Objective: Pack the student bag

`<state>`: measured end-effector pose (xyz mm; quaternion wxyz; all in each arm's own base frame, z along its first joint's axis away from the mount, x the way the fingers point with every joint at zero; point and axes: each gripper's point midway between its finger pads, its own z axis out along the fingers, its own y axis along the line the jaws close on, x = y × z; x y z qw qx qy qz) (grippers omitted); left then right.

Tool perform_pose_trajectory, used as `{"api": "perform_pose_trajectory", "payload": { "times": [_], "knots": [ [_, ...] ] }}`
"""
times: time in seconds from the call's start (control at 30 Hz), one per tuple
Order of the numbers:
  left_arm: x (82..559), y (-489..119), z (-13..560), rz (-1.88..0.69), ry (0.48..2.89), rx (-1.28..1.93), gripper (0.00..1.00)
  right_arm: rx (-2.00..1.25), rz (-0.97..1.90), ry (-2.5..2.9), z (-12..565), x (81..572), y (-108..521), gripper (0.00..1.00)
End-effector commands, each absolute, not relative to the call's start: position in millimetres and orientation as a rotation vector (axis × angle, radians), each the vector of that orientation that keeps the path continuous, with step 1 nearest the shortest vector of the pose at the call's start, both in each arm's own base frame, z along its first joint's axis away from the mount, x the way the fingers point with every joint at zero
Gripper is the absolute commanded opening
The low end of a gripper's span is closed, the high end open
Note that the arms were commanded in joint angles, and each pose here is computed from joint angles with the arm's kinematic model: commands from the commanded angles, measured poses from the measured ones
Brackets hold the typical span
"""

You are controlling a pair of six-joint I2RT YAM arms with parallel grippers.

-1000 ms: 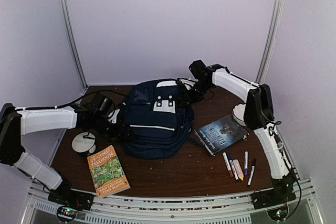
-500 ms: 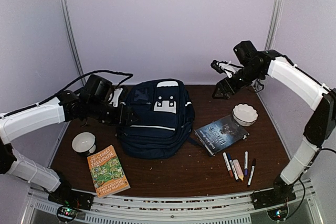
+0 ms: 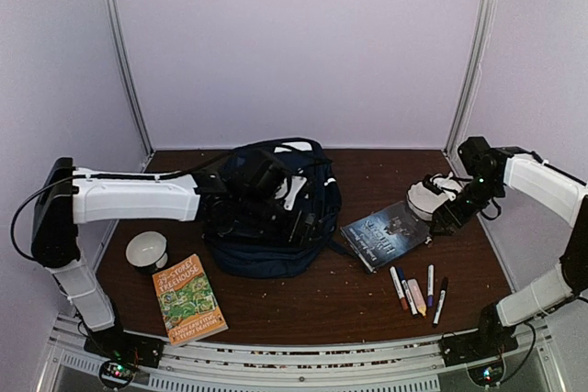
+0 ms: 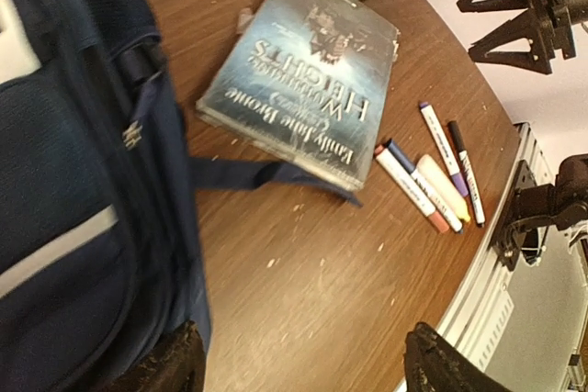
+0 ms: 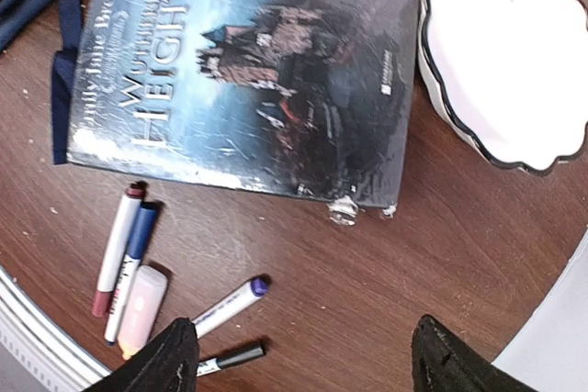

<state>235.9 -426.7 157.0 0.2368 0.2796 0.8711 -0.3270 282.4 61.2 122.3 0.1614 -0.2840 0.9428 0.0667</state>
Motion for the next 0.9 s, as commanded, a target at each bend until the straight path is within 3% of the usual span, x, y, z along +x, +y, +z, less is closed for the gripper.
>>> {"api": "perform_pose_trajectory", "payload": {
  "times": [0.0,0.23,0.53,0.87],
  "knots": [
    [254,-477,161,-1.004,2.314,0.770,0.77,-0.811,0.080,2.655,117,298,40,0.80],
    [270,-505,120,-1.014,2.446,0.635,0.79,-0.864,0.200,2.698,95,310,49,0.81],
    [276,-540,103,-1.222,2.409,0.540,0.80,-0.827,0.171,2.768,85,326,42,0.82],
    [284,-546,88,-1.235,2.418,0.472,0.80,-0.808,0.247,2.845,67,334,46,0.81]
  ]
}}
